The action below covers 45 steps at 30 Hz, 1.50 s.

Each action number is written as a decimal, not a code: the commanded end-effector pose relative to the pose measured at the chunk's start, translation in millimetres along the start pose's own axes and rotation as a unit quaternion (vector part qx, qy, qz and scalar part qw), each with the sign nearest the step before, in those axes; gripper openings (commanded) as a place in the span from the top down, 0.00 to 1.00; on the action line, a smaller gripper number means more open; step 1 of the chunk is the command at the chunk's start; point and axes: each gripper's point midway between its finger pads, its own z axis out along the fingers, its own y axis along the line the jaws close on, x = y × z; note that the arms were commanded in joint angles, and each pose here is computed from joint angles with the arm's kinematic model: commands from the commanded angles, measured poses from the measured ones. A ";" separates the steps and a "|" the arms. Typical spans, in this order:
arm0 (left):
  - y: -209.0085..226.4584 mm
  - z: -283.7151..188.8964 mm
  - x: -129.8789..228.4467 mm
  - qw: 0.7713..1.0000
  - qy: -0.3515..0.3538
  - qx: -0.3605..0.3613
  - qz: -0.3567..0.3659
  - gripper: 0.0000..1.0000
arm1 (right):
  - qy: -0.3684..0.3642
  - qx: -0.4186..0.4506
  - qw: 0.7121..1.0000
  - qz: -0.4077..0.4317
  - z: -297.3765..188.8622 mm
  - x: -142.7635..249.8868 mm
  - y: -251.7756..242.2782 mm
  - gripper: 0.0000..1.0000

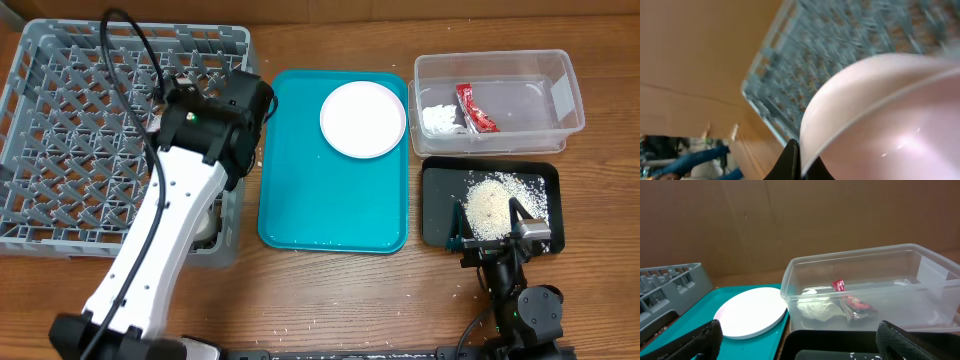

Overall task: Sort waste into correct bins and load items into the dishwasher
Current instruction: 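Lift the white bowl with the left gripper and carry it to the rack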

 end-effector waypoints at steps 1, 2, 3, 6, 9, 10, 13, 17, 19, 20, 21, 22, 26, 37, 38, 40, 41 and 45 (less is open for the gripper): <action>20.7 22.6 -25.1 0.992 -0.053 -0.107 -0.030 0.96 | -0.002 -0.003 1.000 -0.001 0.0 1.6 0.9 0.00; 16.4 32.7 -28.5 0.992 -0.048 -0.113 -0.015 0.96 | -0.002 -0.003 1.000 -0.001 0.0 1.6 0.9 0.00; 12.7 42.1 -31.2 0.992 -0.043 -0.118 -0.001 0.96 | -0.002 -0.003 1.000 -0.002 0.0 1.6 0.9 0.00; 0.4 71.8 -33.0 0.990 -0.020 -0.135 0.037 0.96 | -0.002 -0.003 1.000 -0.002 0.0 1.6 0.9 0.00; -12.4 95.6 -31.8 0.987 -0.004 -0.148 0.061 0.96 | -0.002 -0.003 1.000 -0.002 0.0 1.7 0.9 0.00; -16.1 100.3 -31.6 0.986 -0.001 -0.150 0.068 0.96 | -0.002 -0.003 1.000 -0.002 0.0 1.7 0.9 0.00; -29.2 111.5 -34.3 0.984 -0.004 -0.160 0.081 0.96 | -0.002 -0.003 1.000 -0.002 0.0 1.6 0.9 0.00; -45.7 122.4 -39.8 0.983 -0.010 -0.158 0.094 0.96 | -0.002 -0.003 1.000 -0.002 0.0 1.6 0.9 0.00; -53.2 127.1 -42.1 0.982 -0.012 -0.157 0.106 0.96 | -0.002 -0.003 1.000 -0.002 0.0 1.7 0.9 0.00; -56.6 129.2 -43.5 0.981 -0.012 -0.157 0.117 0.96 | -0.002 -0.003 1.000 -0.001 0.0 1.6 0.9 0.00; -59.9 131.4 -44.8 0.979 -0.012 -0.158 0.130 0.96 | -0.002 -0.003 1.000 -0.002 0.0 1.6 0.9 0.00; -61.9 133.2 -46.4 0.977 -0.014 -0.163 0.136 0.96 | -0.002 -0.003 1.000 -0.001 0.0 1.7 0.9 0.00; -66.6 135.3 -46.5 0.975 -0.014 -0.165 0.148 0.96 | -0.002 -0.003 1.000 -0.002 0.0 1.7 0.9 0.00; -89.6 126.2 -18.1 0.978 0.020 -0.096 0.182 0.82 | -0.002 -0.003 1.000 -0.002 0.0 1.6 0.9 0.00; -89.0 120.1 -20.5 0.979 0.016 -0.095 0.178 0.72 | -0.002 -0.003 1.000 -0.001 0.0 1.7 0.9 0.00; -86.4 103.7 -27.5 0.984 0.004 -0.088 0.157 0.56 | -0.002 -0.003 1.000 -0.001 0.0 1.6 0.9 0.00; -85.3 92.2 -32.4 0.987 -0.004 -0.077 0.143 0.46 | -0.002 -0.003 1.000 -0.002 0.0 1.7 0.9 0.00; -91.6 43.5 -53.9 0.994 -0.028 0.024 0.103 0.31 | -0.002 -0.003 1.000 -0.002 0.0 1.7 0.9 0.00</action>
